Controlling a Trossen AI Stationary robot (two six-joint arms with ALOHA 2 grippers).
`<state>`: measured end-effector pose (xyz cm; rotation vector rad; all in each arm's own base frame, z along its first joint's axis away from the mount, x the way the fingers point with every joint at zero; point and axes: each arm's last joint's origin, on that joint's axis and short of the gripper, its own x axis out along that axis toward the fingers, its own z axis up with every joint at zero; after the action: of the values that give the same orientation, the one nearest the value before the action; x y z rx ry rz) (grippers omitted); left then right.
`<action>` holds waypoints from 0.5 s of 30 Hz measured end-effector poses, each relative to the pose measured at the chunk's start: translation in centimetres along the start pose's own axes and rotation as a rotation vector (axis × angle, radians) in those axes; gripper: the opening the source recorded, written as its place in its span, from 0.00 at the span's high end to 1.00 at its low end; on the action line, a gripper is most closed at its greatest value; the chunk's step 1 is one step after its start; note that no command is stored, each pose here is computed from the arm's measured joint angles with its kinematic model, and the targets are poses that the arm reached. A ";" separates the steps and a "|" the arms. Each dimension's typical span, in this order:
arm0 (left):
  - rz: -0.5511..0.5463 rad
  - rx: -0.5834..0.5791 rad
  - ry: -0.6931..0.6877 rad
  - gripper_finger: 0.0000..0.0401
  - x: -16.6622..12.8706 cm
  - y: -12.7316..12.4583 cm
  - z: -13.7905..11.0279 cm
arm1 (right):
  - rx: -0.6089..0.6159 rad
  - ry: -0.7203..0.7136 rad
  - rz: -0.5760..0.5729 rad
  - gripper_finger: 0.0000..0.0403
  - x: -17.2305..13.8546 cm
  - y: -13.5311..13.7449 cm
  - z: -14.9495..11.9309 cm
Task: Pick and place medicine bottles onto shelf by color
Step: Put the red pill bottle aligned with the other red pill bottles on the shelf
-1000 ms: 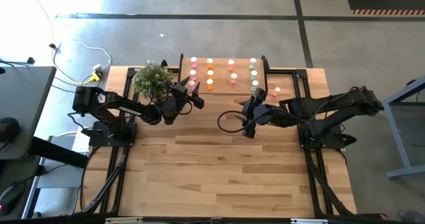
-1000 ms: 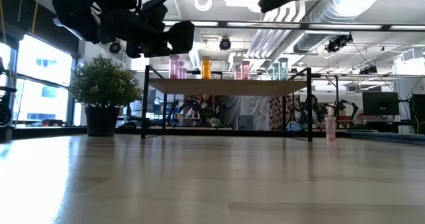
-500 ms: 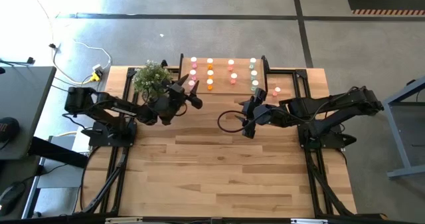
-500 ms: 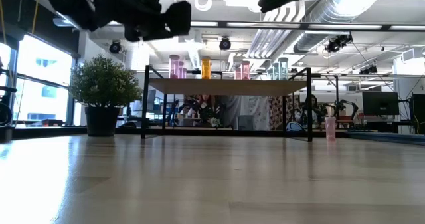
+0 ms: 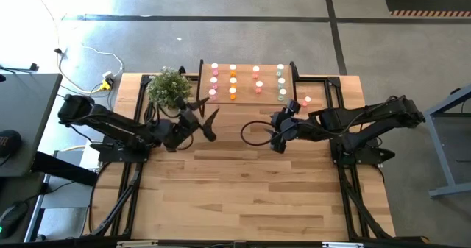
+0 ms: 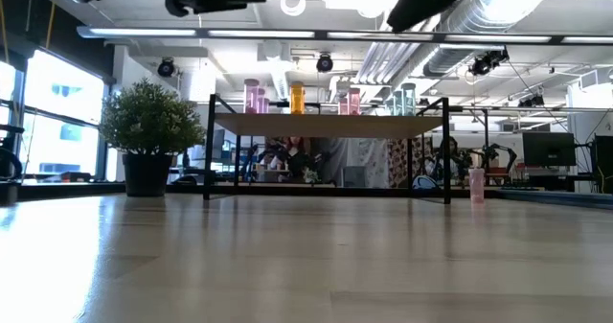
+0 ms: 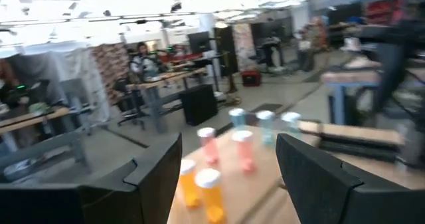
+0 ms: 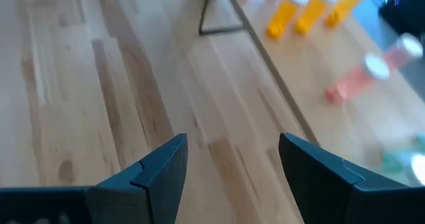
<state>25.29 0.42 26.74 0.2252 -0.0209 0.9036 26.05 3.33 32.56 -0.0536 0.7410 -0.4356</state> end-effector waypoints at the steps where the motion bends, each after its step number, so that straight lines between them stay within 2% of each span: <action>1: -0.020 0.008 0.004 0.42 -0.4 -0.2 0.1 | 0.010 0.019 -0.006 0.43 0.0 -0.1 -0.2; 7: -0.108 0.020 0.020 0.42 -2.8 -1.1 0.6 | 0.048 0.107 -0.099 0.43 -0.1 -0.6 -1.3; 15: -0.213 0.015 0.094 0.42 -5.0 -1.8 0.1 | 0.076 0.218 -0.251 0.43 -0.6 -1.5 -3.0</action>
<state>23.62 -4.58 25.93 0.1948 0.0953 0.7014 23.16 2.52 31.04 -0.0276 0.9353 -0.7168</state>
